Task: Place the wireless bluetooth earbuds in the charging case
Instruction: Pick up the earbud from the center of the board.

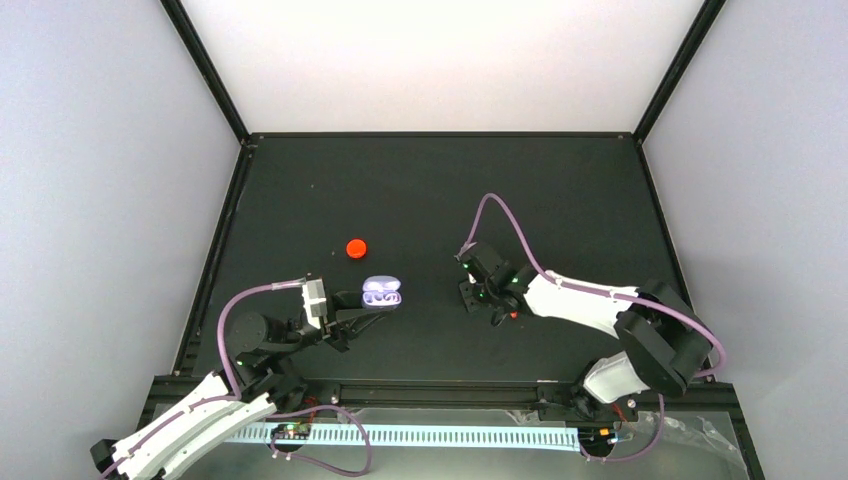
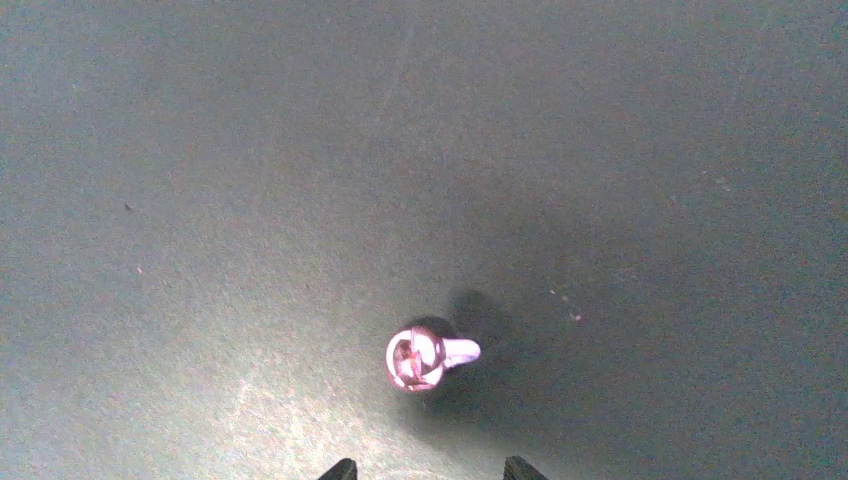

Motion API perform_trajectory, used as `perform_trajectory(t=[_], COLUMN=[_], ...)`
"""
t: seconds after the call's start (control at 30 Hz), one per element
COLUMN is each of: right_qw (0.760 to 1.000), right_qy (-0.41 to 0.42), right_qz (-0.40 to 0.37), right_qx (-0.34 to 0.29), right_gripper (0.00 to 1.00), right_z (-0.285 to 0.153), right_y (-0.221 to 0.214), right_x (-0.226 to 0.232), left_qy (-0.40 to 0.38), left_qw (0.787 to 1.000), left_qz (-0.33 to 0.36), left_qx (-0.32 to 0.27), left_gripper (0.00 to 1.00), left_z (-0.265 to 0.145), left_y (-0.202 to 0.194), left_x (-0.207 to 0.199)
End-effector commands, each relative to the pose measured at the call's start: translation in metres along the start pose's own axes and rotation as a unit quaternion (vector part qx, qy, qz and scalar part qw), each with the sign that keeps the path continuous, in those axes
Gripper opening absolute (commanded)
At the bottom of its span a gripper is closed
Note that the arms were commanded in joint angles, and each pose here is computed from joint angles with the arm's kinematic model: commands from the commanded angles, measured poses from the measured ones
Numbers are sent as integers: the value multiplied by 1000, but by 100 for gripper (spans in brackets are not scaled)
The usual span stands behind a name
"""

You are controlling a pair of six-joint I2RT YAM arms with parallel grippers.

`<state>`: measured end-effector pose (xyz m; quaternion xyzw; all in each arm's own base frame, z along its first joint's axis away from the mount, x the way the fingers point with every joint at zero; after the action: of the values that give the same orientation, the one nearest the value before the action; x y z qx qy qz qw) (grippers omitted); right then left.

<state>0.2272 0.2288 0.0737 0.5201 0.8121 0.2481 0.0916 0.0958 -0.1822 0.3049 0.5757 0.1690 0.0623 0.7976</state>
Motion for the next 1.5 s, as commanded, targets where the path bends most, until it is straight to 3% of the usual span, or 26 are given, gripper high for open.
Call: perform_trajectory(t=[0.0,0.13,0.27,0.57,0.77,0.97,1.13,1.3,1.47], right_qw=[997,995,991,992,998,999,999,995,991], right_qy=[40,70,98,94,20,11,16,75,107], right_qz=[-12,1,8,43,51,21,32,54,68], right_qx=[-59,-77,-89,-70,-19,22,40,47,53], right_gripper=[41,63,73,72,59,49,53,61,63], right_z=[-3,-5,-7,0,4,10,18,24,26], right_y=[21,25,33,46,43,37,23,14,11], right_x=[10,11,12,11,-5,-5,-6,9,19], left_qy=[-10,-10,-9,-9,-3,-4,-5,-4,-4], left_qw=[1000,1000,1000,1000,1000,1000,1000,1000,1000], left_qz=[1,0,0,-3,-3,-4,-3,-4,-4], left_qx=[-12,-13,-12,-13,-14,-13,-14,-13,-15], left_gripper=[2,2,2,2,1,2,2,2,1], left_z=[0,0,-1,-1,-3,-2,-3,-3,-4], left_y=[10,10,9,10,9,8,9,8,9], left_x=[-5,-5,-5,-5,-4,-4,-4,-4,-5])
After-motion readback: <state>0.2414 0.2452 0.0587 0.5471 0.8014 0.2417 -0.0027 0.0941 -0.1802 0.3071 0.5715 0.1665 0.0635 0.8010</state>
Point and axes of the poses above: each gripper's point midway between its finger pads, its own z axis out along the fingers, its own x axis along the line the jaws close on, y = z × x, the point moved 3 cm from there along -z, back along the fingers, and after that the axes turned 1 degree about -z, right-handed, at the moved point
